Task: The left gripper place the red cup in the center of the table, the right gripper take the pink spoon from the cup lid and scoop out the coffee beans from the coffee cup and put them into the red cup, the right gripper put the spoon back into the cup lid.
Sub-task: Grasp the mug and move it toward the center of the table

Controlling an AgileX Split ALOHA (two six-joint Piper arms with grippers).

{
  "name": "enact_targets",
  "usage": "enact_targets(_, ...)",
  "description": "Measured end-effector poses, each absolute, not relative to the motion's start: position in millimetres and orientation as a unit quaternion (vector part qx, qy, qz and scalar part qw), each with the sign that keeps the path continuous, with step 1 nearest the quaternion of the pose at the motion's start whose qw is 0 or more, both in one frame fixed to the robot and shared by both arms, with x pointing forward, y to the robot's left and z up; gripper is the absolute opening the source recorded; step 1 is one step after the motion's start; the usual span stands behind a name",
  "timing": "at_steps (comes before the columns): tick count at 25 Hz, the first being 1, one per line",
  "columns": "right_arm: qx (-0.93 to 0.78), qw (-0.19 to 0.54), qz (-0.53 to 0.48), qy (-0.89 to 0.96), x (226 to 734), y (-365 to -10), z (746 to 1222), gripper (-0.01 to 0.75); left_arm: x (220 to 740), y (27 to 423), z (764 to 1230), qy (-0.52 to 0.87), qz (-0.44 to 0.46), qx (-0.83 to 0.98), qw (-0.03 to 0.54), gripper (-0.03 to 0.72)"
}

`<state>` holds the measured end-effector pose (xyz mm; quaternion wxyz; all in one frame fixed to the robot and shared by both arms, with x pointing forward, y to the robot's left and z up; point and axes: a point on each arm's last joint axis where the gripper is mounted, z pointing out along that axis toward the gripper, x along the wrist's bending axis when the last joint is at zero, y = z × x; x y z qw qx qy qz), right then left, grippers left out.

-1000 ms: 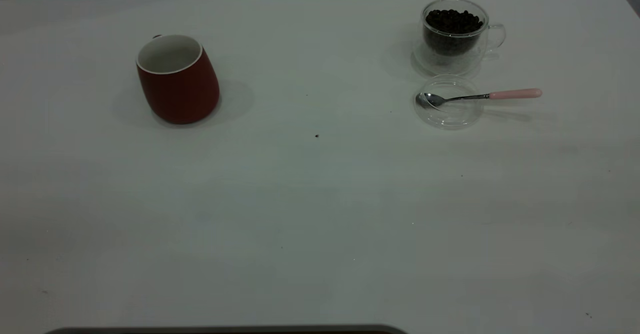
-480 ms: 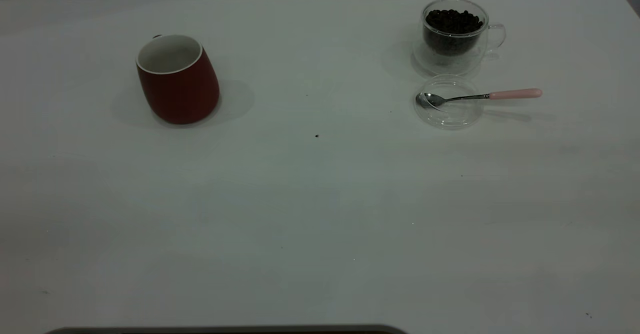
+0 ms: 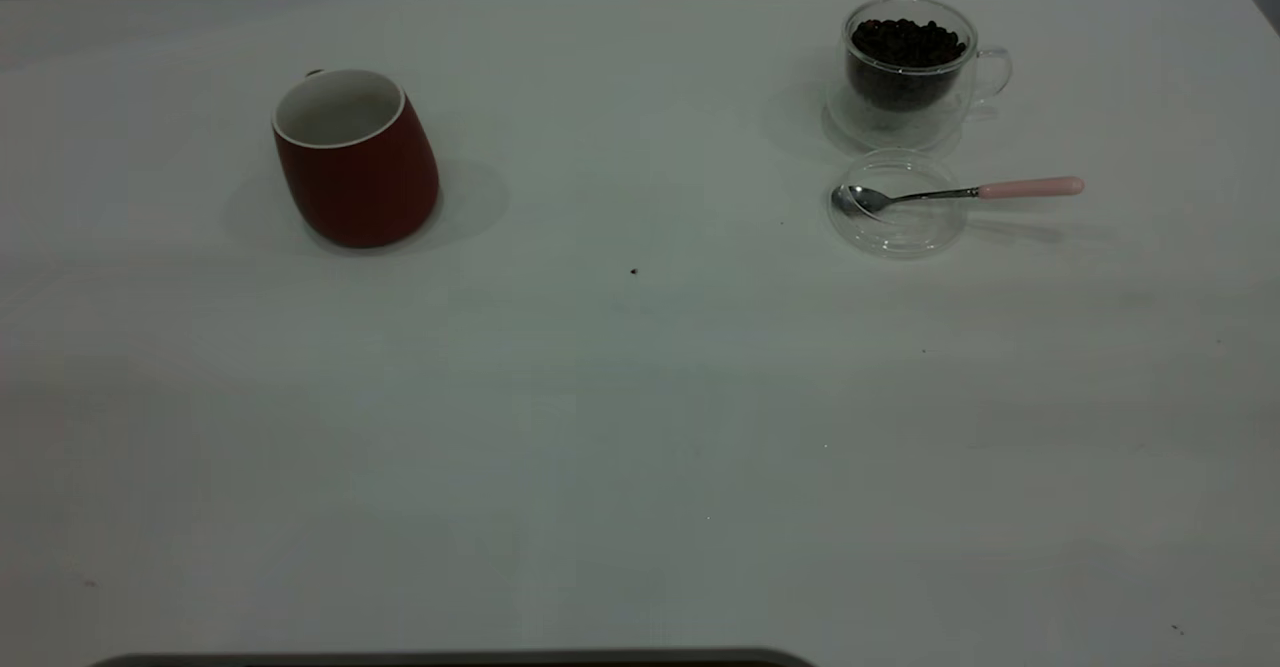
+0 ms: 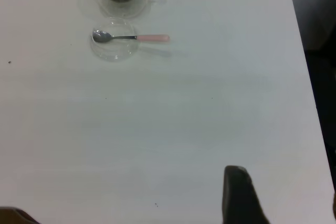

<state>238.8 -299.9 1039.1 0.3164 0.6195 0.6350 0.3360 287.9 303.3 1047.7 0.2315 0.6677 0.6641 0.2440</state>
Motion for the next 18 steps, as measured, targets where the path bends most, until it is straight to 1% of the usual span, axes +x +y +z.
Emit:
enact_targets(6, 0.619, 0.316, 0.336, 0.635, 239, -300, 1039, 0.455, 373, 302, 1049, 0.668, 0.217, 0.693, 0.163, 0.587)
enact_targets(8, 0.619, 0.316, 0.336, 0.635, 239, -300, 1039, 0.455, 400, 301, 1046, 0.667, 0.209, 0.700, 0.148, 0.587)
enact_targets(12, 0.620, 0.316, 0.336, 0.635, 239, -300, 1039, 0.455, 454, 300, 1025, 0.668, 0.192, 0.707, 0.126, 0.587)
enact_targets(18, 0.620, 0.316, 0.336, 0.635, 239, -300, 1039, 0.454, 531, 317, 974, 0.680, 0.150, 0.714, 0.074, 0.587)
